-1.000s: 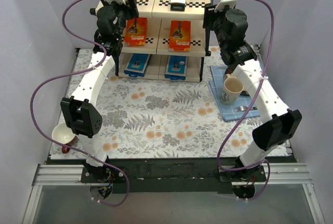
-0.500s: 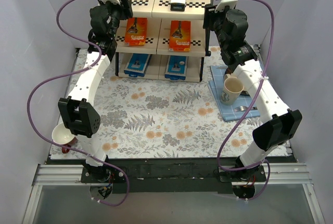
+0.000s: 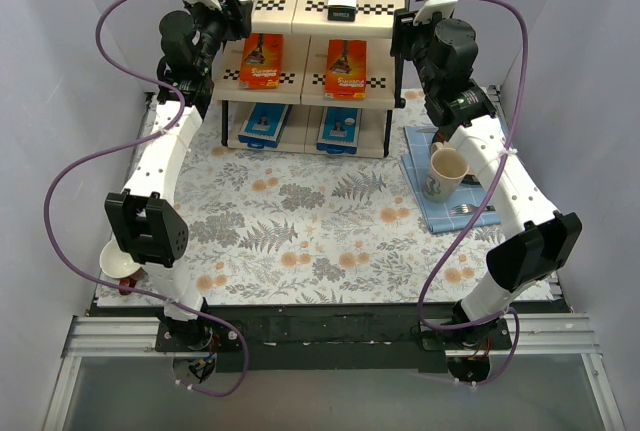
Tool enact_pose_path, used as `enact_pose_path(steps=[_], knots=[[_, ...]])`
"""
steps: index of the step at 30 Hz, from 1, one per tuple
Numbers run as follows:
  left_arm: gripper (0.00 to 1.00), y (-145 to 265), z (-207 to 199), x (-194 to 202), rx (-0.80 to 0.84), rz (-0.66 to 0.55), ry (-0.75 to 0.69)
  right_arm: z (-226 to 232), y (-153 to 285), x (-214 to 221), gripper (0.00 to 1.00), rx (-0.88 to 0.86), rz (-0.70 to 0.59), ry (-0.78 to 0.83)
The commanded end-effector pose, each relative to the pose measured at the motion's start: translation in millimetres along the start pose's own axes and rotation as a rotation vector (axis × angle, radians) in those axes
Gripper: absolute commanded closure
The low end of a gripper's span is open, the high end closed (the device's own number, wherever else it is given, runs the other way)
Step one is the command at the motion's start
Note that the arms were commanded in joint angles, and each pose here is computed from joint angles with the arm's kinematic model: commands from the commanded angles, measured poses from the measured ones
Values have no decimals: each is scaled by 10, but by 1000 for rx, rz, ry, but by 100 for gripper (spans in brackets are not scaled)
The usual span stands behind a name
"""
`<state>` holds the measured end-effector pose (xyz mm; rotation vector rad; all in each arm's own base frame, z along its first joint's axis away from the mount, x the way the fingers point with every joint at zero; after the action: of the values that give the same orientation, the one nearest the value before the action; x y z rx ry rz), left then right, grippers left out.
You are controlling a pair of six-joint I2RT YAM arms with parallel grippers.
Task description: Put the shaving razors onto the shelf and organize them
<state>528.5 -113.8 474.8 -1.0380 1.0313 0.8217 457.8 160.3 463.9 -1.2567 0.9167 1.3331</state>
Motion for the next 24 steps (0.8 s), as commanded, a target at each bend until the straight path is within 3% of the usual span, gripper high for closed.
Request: enact_pose_path(steps=[1, 24], knots=[[43, -3, 11, -113, -31, 13, 37, -28, 95, -239, 36, 4, -68, -23], [40, -107, 15, -175, -209, -17, -16, -95, 87, -245, 36, 17, -72, -15]])
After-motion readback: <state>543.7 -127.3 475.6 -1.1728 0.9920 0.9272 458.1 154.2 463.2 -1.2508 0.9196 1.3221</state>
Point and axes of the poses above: each gripper's point midway between its finger pads, its own y axis back along the fingers, its own z axis along the line the jaws close on, x = y × z, the point moved 3 cm from there along y, back along the fingers, and after that the axes turned 13 degrees about -y, right-handed, at the moved point
